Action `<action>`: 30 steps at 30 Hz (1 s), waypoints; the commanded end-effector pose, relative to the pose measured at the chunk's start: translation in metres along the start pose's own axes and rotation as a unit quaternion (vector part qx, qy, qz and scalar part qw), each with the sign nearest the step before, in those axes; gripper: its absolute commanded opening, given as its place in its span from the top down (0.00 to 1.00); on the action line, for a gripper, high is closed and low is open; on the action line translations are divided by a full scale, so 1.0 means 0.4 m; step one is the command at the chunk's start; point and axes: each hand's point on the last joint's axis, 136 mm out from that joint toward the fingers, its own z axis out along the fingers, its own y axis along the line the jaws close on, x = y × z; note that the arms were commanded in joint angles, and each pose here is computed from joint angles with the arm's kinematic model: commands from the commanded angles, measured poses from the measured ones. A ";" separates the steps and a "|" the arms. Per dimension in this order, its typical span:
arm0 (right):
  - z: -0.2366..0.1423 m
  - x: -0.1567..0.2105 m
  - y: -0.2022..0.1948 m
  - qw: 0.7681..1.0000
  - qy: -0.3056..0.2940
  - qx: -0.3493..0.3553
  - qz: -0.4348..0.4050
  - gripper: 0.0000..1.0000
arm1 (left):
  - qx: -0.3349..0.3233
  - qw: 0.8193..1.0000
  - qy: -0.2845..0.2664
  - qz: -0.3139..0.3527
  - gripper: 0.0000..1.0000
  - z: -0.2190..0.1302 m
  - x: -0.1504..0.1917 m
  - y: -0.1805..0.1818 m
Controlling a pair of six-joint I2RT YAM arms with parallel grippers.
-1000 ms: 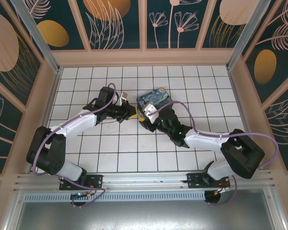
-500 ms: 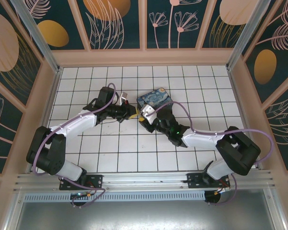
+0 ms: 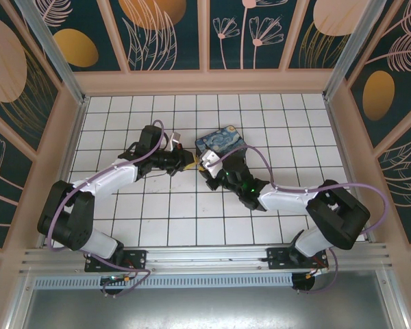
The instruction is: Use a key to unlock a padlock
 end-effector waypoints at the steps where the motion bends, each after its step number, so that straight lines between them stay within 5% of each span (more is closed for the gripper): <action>1: -0.009 -0.057 -0.006 0.999 -0.032 0.001 0.013 1.00 | 0.006 1.000 0.005 -0.008 0.92 -0.005 0.013 -0.001; 3: -0.011 -0.046 0.002 0.999 -0.022 -0.017 0.027 1.00 | 0.001 1.000 0.001 -0.004 0.69 -0.006 0.005 0.004; 7: -0.031 -0.024 0.012 0.991 -0.007 -0.090 0.099 1.00 | -0.004 0.999 -0.030 0.025 0.54 -0.033 -0.035 0.006; 14: -0.103 -0.047 0.035 0.938 -0.009 -0.247 0.244 1.00 | 0.047 0.974 0.001 0.222 0.55 -0.048 0.004 -0.066; 21: -0.163 -0.071 0.060 0.902 0.000 -0.323 0.285 1.00 | 0.134 0.947 0.003 0.291 0.55 -0.059 0.023 -0.153; 26: -0.160 -0.061 0.024 0.901 0.005 -0.287 0.324 1.00 | 0.082 0.952 0.003 0.294 0.55 -0.025 -0.002 -0.116; 30: -0.190 -0.014 -0.105 0.904 -0.009 -0.190 0.383 1.00 | 0.000 0.950 -0.030 0.312 0.55 -0.002 -0.027 -0.070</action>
